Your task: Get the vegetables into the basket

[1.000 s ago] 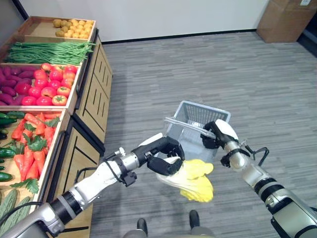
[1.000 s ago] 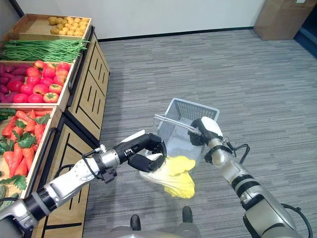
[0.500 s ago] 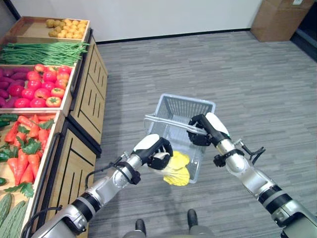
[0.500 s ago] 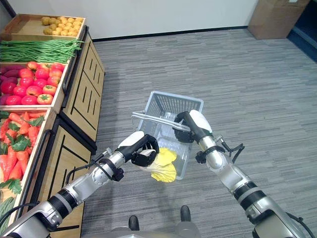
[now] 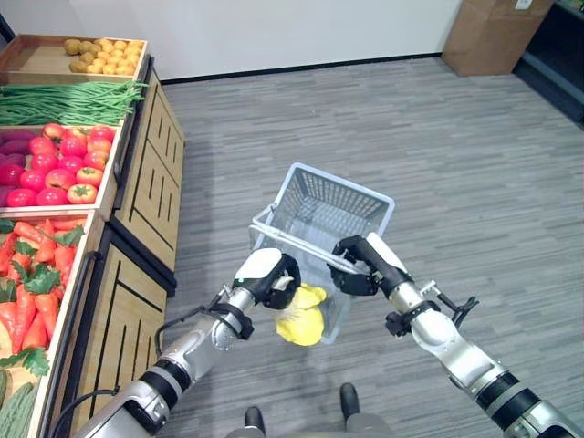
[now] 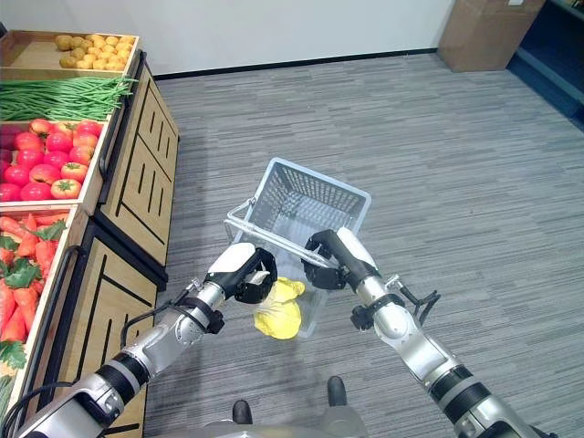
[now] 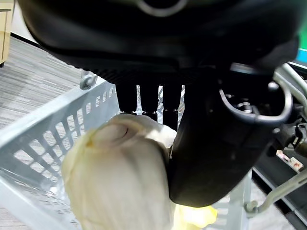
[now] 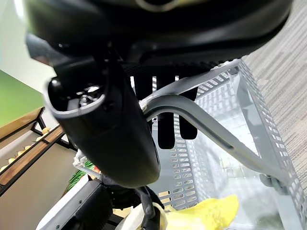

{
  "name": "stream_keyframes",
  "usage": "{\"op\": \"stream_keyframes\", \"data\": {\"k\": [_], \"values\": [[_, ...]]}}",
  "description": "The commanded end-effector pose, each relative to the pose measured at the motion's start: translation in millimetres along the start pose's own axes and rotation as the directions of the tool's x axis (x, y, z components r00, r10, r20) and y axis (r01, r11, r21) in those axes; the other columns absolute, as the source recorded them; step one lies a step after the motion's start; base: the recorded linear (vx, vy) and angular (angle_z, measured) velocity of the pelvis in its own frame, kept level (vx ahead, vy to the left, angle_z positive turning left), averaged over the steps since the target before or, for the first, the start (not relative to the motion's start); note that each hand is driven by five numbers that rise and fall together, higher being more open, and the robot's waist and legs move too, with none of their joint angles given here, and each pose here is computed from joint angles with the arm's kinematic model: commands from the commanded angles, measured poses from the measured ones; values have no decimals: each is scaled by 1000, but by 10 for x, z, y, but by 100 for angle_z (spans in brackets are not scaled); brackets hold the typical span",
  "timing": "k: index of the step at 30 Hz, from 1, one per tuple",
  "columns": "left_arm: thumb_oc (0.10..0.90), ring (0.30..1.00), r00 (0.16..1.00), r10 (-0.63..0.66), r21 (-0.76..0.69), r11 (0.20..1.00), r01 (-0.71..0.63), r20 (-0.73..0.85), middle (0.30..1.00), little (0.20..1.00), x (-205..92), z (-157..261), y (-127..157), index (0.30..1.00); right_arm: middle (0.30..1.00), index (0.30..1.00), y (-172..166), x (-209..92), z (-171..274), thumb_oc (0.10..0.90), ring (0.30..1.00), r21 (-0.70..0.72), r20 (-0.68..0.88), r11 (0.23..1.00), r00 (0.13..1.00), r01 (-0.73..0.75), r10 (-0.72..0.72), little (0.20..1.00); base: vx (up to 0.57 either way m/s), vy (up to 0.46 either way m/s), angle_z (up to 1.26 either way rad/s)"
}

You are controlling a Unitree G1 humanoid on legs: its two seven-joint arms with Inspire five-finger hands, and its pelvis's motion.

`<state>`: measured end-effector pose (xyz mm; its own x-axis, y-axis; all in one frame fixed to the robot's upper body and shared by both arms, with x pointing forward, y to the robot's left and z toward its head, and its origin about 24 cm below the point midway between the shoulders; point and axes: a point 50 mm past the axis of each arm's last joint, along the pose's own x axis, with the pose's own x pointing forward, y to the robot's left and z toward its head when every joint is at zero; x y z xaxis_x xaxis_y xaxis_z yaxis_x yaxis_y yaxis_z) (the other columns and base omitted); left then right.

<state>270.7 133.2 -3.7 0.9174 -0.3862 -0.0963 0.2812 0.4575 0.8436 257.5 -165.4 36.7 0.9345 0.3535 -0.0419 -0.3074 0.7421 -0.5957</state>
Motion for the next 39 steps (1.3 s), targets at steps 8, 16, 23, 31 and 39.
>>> {"op": "stream_keyframes", "data": {"k": [8,16,23,31,39], "values": [[400,300,969,247,-131,961,-245,1,300,300,275,137,341,300,300,300,-67,243,1107,400,300,254,516,967,844,14,-147,300,-4,1,-1],[400,300,940,300,-224,917,-331,-162,300,300,459,188,211,300,300,300,65,258,1253,400,300,293,538,956,830,-22,-146,300,0,0,0],[900,1000,954,252,-79,960,-267,-162,1000,1000,439,90,156,1000,300,300,17,245,1291,400,300,280,556,960,818,-16,-148,300,0,0,0],[900,1000,973,225,-19,974,-226,-42,1000,1000,350,139,253,1000,300,300,-99,247,1130,400,300,208,509,974,841,87,-184,300,0,-1,1],[900,1000,983,18,-333,942,44,183,1000,1000,-248,275,361,1000,300,300,-385,244,379,400,300,71,204,943,921,325,-333,300,4,0,6]]}}
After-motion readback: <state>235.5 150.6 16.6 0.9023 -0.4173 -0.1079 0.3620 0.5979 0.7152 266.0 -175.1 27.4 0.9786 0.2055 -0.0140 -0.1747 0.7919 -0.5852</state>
